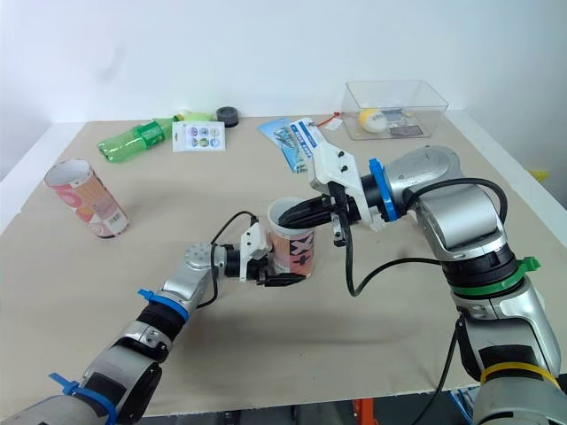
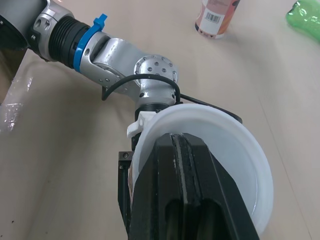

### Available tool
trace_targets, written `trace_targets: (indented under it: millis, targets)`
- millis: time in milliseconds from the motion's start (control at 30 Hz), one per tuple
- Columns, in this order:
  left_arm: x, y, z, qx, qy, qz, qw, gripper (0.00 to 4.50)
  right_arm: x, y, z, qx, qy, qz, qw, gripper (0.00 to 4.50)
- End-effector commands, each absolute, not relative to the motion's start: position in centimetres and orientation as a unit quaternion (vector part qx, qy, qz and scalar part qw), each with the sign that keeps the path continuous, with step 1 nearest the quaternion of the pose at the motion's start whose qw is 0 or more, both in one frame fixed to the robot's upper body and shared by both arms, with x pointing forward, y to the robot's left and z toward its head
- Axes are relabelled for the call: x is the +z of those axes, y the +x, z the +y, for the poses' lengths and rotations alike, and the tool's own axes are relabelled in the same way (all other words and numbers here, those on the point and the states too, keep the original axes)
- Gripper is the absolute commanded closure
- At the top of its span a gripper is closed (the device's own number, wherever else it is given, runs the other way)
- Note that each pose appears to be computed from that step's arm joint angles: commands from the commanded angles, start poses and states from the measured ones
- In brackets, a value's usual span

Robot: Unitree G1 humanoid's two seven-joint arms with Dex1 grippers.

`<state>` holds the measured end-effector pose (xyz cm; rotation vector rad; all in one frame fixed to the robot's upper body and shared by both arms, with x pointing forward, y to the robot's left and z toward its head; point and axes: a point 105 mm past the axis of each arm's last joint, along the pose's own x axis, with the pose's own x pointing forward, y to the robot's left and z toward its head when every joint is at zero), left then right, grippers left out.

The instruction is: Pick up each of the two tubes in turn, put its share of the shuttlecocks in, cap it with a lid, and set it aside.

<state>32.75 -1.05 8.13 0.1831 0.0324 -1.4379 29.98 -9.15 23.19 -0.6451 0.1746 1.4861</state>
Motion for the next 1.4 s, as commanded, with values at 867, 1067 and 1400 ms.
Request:
trace_targets:
  millis: [867, 1067, 1400]
  targets:
    - [7.1, 31.8, -1.8, -0.667, 0.123, -0.004, 0.734, 1.21, 19.9, 31.6, -9.0, 0.631, -0.216, 0.211, 0.714, 4.43]
    - [6.9, 32.1, -1.5, -0.657, 0.122, -0.007, 0.744, 1.21, 19.2, 31.9, -10.1, 0.623, -0.209, 0.222, 0.721, 4.43]
    - [6.8, 32.0, -1.6, -0.657, 0.113, -0.003, 0.746, 1.21, 20.9, 33.7, -11.6, 0.596, -0.233, 0.191, 0.744, 4.43]
